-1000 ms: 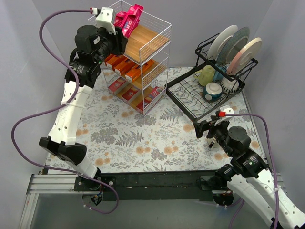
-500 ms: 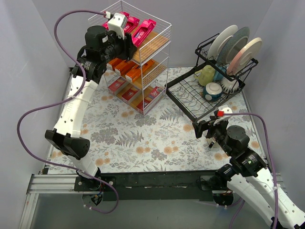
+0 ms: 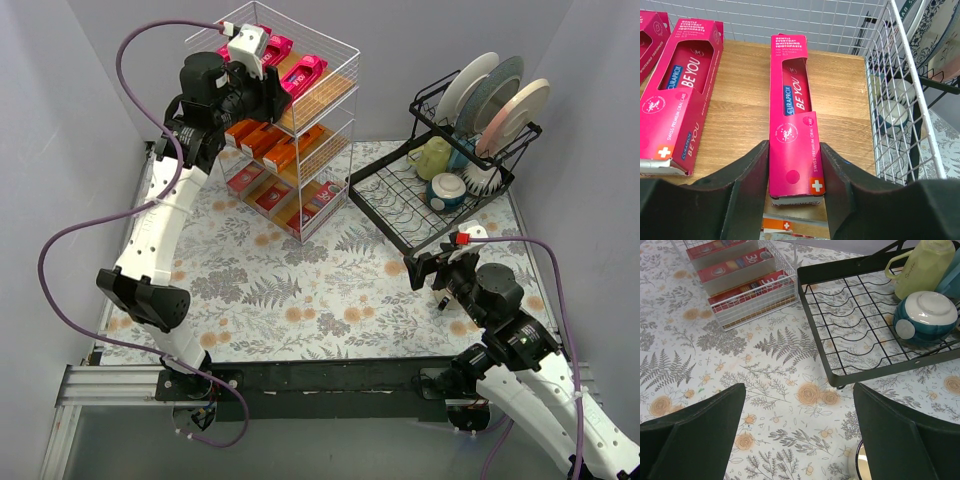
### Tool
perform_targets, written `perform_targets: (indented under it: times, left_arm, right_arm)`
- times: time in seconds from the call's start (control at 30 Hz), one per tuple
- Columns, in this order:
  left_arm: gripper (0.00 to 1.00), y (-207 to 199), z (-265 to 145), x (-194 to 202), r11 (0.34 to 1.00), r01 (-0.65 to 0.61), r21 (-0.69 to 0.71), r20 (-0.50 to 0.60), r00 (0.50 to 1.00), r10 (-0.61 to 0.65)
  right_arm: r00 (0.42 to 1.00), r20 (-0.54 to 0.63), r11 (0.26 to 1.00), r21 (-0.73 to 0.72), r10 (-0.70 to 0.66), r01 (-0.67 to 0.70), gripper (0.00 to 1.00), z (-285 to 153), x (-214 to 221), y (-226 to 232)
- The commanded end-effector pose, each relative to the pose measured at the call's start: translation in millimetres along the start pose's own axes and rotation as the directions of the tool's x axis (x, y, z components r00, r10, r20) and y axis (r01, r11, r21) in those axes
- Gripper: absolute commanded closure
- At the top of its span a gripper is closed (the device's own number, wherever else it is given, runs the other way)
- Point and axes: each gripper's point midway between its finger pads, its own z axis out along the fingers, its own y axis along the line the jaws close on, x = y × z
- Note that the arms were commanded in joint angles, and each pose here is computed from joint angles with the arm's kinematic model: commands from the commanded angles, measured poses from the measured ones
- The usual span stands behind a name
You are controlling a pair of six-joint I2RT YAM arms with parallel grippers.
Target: Place and organize the toothpastes onto the shelf
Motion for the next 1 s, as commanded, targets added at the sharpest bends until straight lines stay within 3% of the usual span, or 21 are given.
perform_targets:
  times: [0.0,0.37,0.47,0.53,0.67,0.77,0.8,0.87,0.93,0.97]
  left_arm:
    - [0.59,-3.1,-0.3,-14.3,1.000,-0.019,0.014,0.049,0.999,0.019]
    - [0.60,5.9,11.5,-17.3,0.998,-0.061,-0.014,0.069,0.996,0.062]
    - [0.48,7.2,7.0,-25.4,0.997,-0.064,-0.030,0.088,0.994,0.066]
    - [0.35,7.0,0.8,-35.1,0.997,-0.067,-0.040,0.114,0.991,0.071]
    - [0.23,9.2,-24.4,-63.9,0.993,-0.066,-0.095,0.189,0.978,0.084]
    - [0.14,8.3,-55.0,-87.8,0.989,-0.054,-0.140,0.275,0.957,0.092]
    - [0.13,7.3,-81.9,-104.6,0.985,-0.040,-0.170,0.328,0.940,0.095]
    - [0.08,11.8,-92.8,-97.0,0.979,-0.017,-0.204,0.343,0.935,0.087]
    - [0.04,15.6,-136.3,-107.6,0.961,0.032,-0.274,0.410,0.908,0.087]
    - [0.02,21.4,-141.0,-92.0,0.951,0.048,-0.304,0.405,0.910,0.083]
  right_arm:
    - [0.998,0.062,1.000,0.007,-0.006,0.005,0.03,-0.7,-14.1,-1.6]
    - [0.998,0.065,1.000,0.006,-0.005,0.005,0.04,-0.7,-14.5,-1.6]
    - [0.998,0.066,1.000,0.005,-0.005,0.005,0.03,-1.8,-15.0,-1.5]
    - [0.997,0.071,1.000,0.006,-0.004,0.004,0.04,-2.4,-16.7,-1.7]
    - [0.997,0.080,1.000,0.004,-0.004,0.004,0.04,-3.7,-21.6,-1.2]
    - [0.995,0.100,1.000,0.011,-0.005,0.004,0.04,-6.3,-30.3,-2.7]
    - [0.994,0.108,1.000,0.018,-0.005,0.003,0.04,-7.2,-33.2,-4.0]
    - [0.992,0.129,0.999,0.049,-0.004,-0.002,0.03,-10.6,-41.7,-9.6]
    - [0.988,0.156,0.997,0.080,0.003,-0.016,0.02,-15.5,-51.6,-15.5]
    - [0.986,0.166,0.993,0.118,0.006,-0.026,0.02,-18.3,-55.0,-22.5]
